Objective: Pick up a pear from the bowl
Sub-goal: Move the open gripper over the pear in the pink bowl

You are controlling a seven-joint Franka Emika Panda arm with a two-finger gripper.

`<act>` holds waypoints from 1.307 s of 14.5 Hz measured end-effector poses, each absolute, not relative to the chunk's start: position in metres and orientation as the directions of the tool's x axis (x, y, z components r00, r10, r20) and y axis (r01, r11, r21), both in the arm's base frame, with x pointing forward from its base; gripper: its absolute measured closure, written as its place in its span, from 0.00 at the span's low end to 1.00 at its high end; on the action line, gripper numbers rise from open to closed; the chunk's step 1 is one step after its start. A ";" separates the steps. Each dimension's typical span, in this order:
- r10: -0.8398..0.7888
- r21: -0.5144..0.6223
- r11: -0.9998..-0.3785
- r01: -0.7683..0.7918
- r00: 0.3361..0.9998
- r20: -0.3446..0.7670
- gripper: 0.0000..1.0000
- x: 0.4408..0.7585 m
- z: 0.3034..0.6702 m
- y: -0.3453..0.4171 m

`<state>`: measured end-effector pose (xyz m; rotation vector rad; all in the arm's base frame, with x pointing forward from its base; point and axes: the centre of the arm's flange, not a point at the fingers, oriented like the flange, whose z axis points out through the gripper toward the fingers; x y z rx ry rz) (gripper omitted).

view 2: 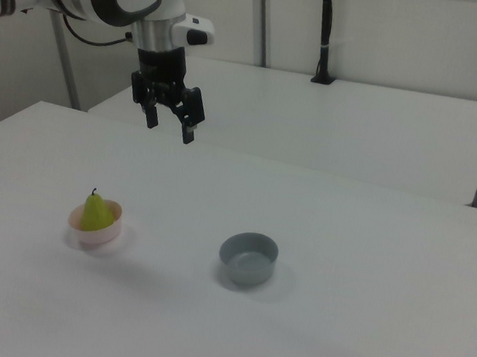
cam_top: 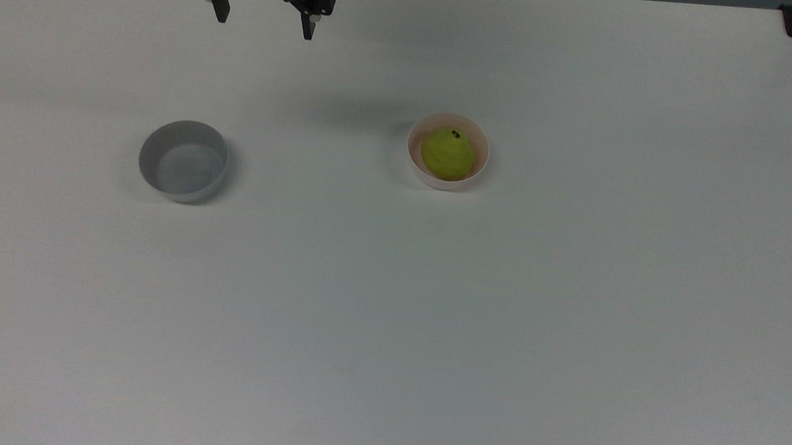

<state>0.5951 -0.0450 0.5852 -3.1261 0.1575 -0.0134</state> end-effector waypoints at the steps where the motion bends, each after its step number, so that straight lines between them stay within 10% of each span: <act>1: -0.101 -0.012 -0.995 -0.100 0.995 0.008 0.00 0.595 0.585 -0.045; 10: -0.079 -0.013 -0.997 -0.079 0.997 0.016 0.00 0.593 0.590 -0.042; 19: 0.207 -0.009 -0.978 0.207 0.978 -0.009 0.00 0.585 0.576 0.123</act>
